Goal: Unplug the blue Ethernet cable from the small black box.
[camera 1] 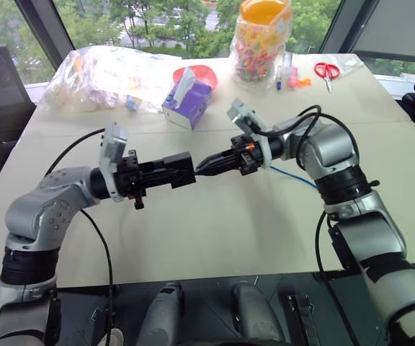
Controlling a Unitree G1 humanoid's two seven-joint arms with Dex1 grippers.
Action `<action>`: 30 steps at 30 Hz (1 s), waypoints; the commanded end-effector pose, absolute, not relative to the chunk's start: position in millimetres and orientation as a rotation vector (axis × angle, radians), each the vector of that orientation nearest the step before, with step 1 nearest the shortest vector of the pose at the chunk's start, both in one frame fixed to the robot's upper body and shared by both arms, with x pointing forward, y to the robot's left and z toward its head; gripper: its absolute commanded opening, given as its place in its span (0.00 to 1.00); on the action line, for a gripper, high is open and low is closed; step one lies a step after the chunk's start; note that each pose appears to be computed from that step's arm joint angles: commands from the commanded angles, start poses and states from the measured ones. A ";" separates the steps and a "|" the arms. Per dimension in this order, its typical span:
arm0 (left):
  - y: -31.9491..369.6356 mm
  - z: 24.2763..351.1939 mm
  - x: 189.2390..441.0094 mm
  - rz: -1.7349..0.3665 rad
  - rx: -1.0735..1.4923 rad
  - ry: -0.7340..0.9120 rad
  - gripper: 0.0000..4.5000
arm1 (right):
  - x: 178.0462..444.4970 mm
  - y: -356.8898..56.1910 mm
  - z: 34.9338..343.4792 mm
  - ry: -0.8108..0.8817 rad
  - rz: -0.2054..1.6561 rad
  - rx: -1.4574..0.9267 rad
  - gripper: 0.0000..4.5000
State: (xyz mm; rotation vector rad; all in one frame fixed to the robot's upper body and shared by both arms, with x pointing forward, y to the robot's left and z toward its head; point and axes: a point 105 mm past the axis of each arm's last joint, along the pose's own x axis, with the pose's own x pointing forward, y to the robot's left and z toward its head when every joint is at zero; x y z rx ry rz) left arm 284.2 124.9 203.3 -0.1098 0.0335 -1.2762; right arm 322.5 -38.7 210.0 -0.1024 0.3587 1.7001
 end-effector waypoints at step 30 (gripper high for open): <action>124.2 219.1 282.0 -1.282 -0.091 -0.040 0.11 | 318.8 -38.5 204.9 0.321 1.706 -0.199 0.01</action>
